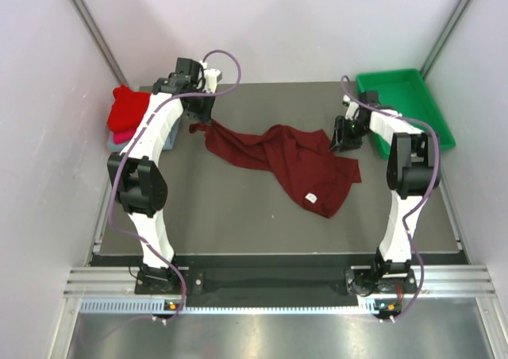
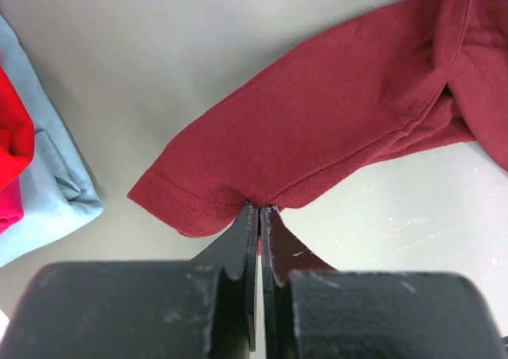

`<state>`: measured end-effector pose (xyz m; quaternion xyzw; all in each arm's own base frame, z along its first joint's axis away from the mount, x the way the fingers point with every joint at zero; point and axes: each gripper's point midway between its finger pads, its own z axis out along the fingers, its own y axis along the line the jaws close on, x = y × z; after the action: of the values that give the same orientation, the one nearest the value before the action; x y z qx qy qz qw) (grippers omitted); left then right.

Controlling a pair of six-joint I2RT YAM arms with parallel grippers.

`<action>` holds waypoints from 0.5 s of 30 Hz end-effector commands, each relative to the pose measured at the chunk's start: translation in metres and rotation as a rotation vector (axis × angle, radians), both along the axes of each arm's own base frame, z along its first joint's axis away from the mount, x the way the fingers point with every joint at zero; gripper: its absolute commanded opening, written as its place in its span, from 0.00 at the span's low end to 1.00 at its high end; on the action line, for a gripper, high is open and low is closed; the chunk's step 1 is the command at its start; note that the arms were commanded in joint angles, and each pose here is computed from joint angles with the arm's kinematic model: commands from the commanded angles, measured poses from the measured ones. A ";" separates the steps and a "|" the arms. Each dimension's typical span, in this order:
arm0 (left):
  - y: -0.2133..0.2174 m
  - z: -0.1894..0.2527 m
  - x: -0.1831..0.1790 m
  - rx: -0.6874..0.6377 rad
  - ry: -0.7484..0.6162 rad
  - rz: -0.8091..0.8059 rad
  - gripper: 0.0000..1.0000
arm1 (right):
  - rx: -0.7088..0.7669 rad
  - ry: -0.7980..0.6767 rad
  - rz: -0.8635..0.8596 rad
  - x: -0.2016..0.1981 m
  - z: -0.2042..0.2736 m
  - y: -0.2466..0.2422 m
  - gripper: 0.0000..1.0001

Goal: Fold and stack the t-shirts
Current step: Flatten the tshirt out

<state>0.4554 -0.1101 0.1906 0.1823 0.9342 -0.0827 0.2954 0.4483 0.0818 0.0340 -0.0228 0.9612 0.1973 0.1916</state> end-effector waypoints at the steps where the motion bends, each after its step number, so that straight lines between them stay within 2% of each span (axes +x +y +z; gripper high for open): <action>1: 0.002 0.010 0.006 -0.001 -0.035 0.006 0.00 | -0.001 -0.063 -0.016 0.019 0.013 -0.007 0.47; 4: 0.000 0.010 0.008 -0.001 -0.038 0.004 0.00 | 0.008 -0.056 -0.012 0.018 0.010 -0.005 0.46; 6: 0.000 0.011 0.008 0.000 -0.040 0.005 0.00 | 0.012 -0.053 -0.011 0.018 0.008 -0.005 0.41; 7: 0.000 0.010 0.008 0.001 -0.039 0.004 0.00 | 0.017 -0.056 -0.007 0.019 0.009 -0.004 0.37; 8: 0.000 0.010 0.008 0.002 -0.037 0.006 0.00 | 0.020 -0.058 -0.006 0.021 0.009 -0.003 0.28; 13: 0.002 0.007 0.006 0.012 -0.032 0.005 0.00 | 0.027 -0.066 0.010 0.025 0.009 0.000 0.12; 14: 0.002 0.008 0.006 0.013 -0.033 0.006 0.00 | 0.027 -0.073 0.008 0.027 0.010 0.000 0.05; 15: 0.002 0.008 0.006 0.014 -0.034 0.005 0.00 | 0.027 -0.073 0.011 0.027 0.010 0.001 0.02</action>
<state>0.4557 -0.1093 0.1905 0.1819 0.9344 -0.0799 0.2955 0.4553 0.0805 0.0279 -0.0219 0.9600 0.2032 0.1915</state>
